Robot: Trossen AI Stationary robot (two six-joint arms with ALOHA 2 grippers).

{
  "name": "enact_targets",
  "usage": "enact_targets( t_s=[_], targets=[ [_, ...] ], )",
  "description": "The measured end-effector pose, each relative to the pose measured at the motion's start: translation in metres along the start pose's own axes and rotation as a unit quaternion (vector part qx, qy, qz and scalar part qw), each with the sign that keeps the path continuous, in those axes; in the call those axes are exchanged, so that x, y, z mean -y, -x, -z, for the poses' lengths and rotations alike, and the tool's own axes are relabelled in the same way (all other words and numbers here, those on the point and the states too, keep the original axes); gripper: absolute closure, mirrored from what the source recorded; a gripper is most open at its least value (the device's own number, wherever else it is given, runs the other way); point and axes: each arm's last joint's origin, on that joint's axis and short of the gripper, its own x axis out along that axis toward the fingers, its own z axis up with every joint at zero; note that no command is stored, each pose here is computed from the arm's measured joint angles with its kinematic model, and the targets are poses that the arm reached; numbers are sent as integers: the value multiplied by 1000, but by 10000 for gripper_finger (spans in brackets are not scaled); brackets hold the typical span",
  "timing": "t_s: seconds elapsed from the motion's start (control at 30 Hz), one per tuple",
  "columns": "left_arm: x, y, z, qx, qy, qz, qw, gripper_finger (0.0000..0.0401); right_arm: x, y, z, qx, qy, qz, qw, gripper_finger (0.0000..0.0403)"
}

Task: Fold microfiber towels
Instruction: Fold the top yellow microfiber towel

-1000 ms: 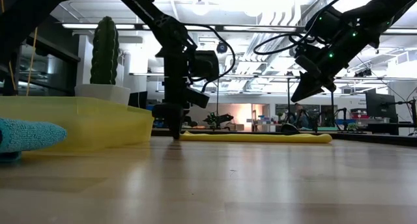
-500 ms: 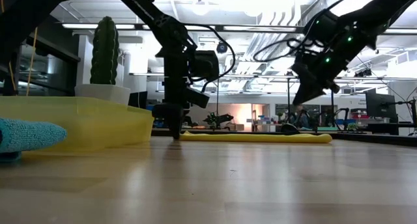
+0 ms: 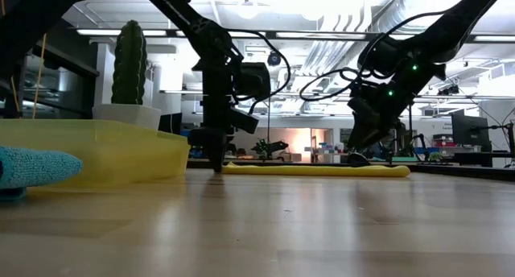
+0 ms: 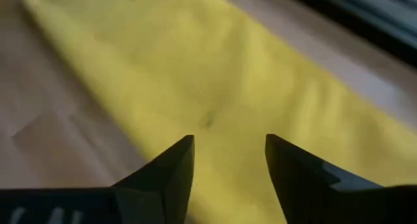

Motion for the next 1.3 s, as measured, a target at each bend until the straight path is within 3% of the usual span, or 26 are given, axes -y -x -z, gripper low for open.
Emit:
enact_targets(
  t_s=[1.3],
  targets=[
    [1, 0, 0, 6, 2, 11, 1000, 401, -2, -1, 1, -10, -22, -31, 999, 210]
  ],
)
